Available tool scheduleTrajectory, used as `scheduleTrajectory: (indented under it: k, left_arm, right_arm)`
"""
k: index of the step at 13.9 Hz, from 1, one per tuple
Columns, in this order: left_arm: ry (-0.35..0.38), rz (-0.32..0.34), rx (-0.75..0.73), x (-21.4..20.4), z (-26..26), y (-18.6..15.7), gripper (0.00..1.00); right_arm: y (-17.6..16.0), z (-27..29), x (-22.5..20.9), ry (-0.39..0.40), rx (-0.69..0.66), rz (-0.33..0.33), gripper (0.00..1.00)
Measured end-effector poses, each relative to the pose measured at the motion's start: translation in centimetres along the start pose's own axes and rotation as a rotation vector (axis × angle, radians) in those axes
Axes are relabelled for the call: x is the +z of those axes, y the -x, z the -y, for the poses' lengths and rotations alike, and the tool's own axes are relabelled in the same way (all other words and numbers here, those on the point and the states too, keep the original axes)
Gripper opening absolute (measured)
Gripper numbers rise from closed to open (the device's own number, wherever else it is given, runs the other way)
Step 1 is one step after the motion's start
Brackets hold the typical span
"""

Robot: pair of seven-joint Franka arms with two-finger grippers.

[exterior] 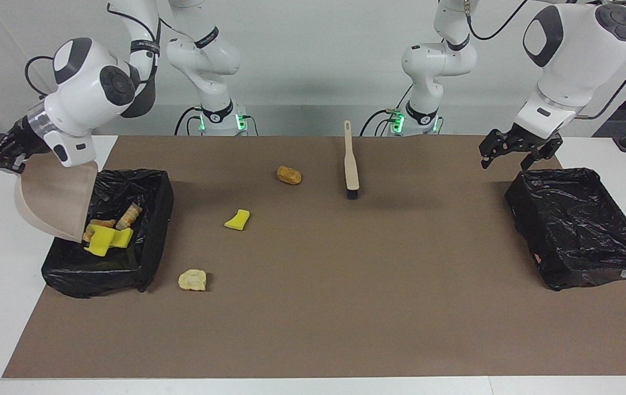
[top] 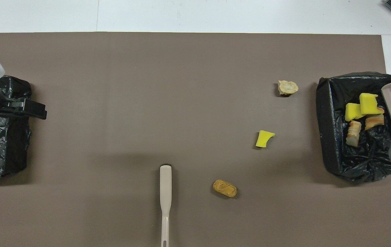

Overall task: Sweep and dump trash in bin
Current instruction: 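Tilt the dustpan with the right gripper to dump pieces into the bin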

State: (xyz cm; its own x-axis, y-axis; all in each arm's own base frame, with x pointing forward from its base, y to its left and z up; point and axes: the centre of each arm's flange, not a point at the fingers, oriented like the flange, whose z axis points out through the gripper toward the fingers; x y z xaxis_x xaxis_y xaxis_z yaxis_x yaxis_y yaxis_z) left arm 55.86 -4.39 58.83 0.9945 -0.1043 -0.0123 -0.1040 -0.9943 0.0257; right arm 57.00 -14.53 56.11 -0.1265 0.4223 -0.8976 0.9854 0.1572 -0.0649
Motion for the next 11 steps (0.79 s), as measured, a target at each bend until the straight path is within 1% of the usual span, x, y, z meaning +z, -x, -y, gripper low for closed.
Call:
scheduleTrajectory:
  k: [3,4,5,7,9,10,11]
  left_arm:
    - [0.0,0.0,0.0,0.0,0.0,0.0,1.0]
    - [0.0,0.0,0.0,0.0,0.0,0.0,1.0]
    - [0.0,0.0,0.0,0.0,0.0,0.0,1.0]
    - [0.0,-0.007,0.0,-0.3,0.0,0.0,1.0]
    - [-0.001,-0.027,-0.001,-1.5,0.0,0.2,1.0]
    - [-0.002,-0.022,-0.001,-1.9,0.0,0.6,1.0]
    - [-0.001,-0.001,-0.005,-2.2,0.2,1.1,1.0]
  right_arm:
    - [1.3,0.0,-0.7,0.01,0.014,0.009,0.31]
    - [1.6,0.0,-1.0,0.014,0.024,0.002,0.31]
    - [1.8,-0.1,-1.6,0.022,0.042,-0.023,0.31]
    - [2.2,-0.1,-3.0,0.037,0.096,-0.097,0.31]
    - [1.7,-0.6,-5.0,0.046,0.188,-0.174,0.31]
    - [0.9,-1.1,-6.3,0.05,0.255,-0.234,0.31]
    - [-0.2,-1.6,-7.9,0.054,0.327,-0.3,0.31]
